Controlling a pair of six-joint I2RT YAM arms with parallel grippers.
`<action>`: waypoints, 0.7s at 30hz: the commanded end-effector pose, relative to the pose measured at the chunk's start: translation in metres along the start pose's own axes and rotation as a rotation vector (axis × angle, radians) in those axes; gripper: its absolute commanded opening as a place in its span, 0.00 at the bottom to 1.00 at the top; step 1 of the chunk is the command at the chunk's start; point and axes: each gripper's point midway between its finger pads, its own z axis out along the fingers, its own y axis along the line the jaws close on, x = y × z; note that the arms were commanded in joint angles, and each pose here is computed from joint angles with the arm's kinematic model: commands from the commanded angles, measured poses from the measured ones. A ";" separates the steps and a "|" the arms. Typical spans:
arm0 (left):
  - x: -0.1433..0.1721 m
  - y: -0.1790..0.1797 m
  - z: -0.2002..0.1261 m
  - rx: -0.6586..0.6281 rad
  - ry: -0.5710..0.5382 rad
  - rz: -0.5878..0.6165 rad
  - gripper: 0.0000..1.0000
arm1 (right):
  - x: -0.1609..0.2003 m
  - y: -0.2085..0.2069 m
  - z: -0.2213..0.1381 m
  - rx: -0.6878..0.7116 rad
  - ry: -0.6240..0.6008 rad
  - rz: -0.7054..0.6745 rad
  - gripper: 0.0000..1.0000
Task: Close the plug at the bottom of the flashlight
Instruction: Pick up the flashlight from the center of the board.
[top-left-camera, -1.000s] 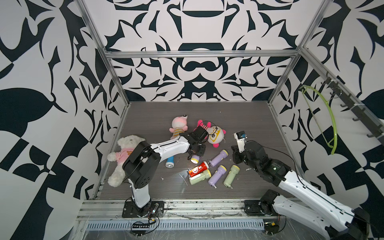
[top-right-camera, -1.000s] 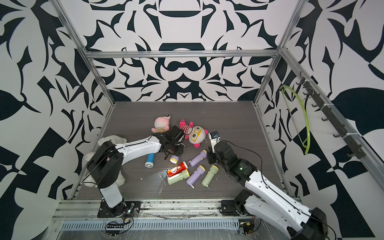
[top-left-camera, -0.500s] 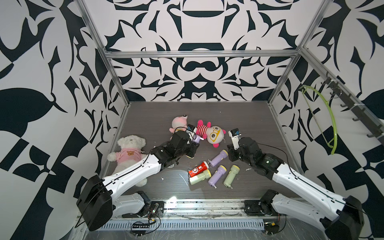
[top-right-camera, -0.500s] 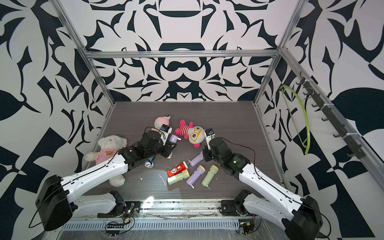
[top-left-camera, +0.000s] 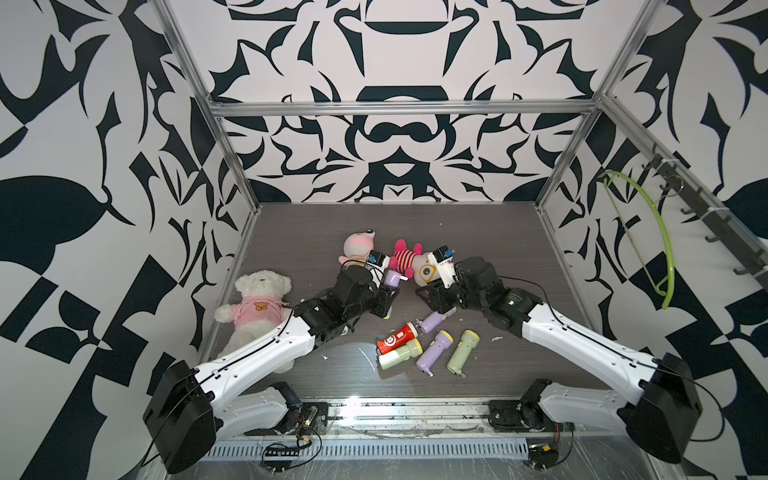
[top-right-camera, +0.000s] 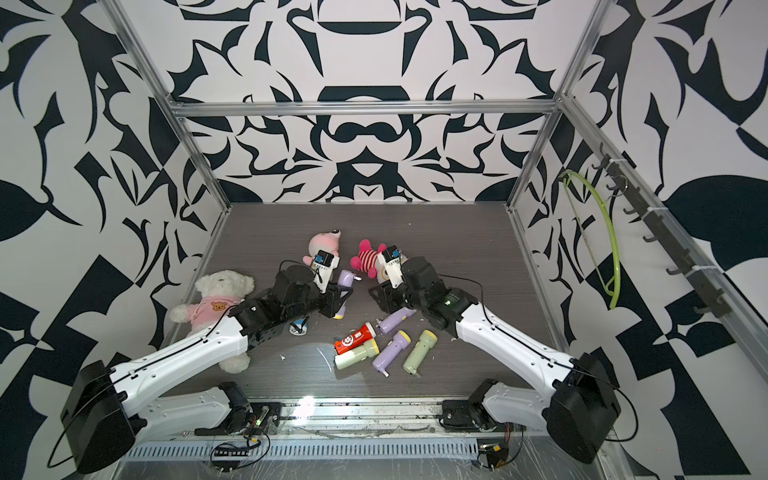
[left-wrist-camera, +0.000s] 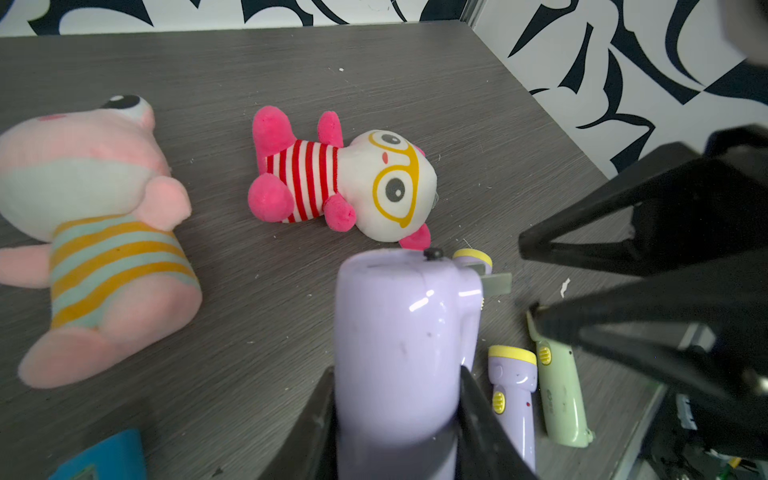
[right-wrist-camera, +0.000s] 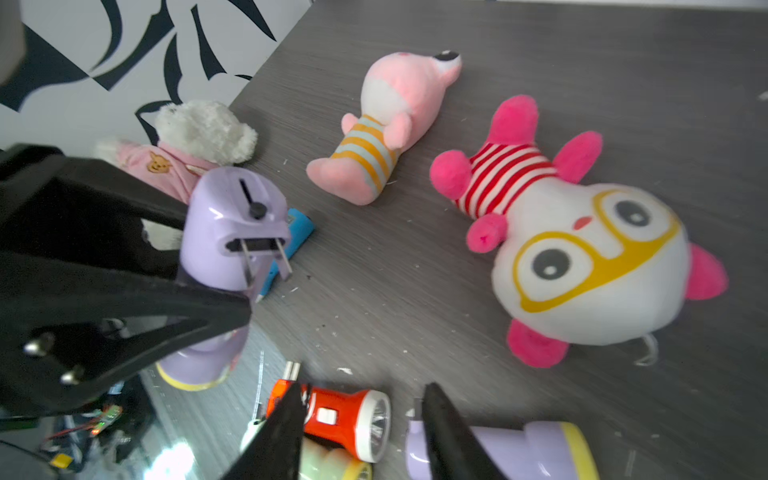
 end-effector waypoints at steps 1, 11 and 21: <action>-0.021 -0.003 -0.007 -0.021 -0.035 -0.124 0.00 | -0.022 0.035 -0.005 -0.073 -0.113 -0.005 0.67; -0.039 0.002 -0.008 -0.077 -0.048 -0.317 0.00 | -0.009 0.070 0.012 -0.094 -0.129 -0.019 0.80; -0.041 -0.005 -0.008 -0.025 -0.066 -0.384 0.00 | -0.020 0.072 0.022 -0.096 -0.158 -0.001 0.78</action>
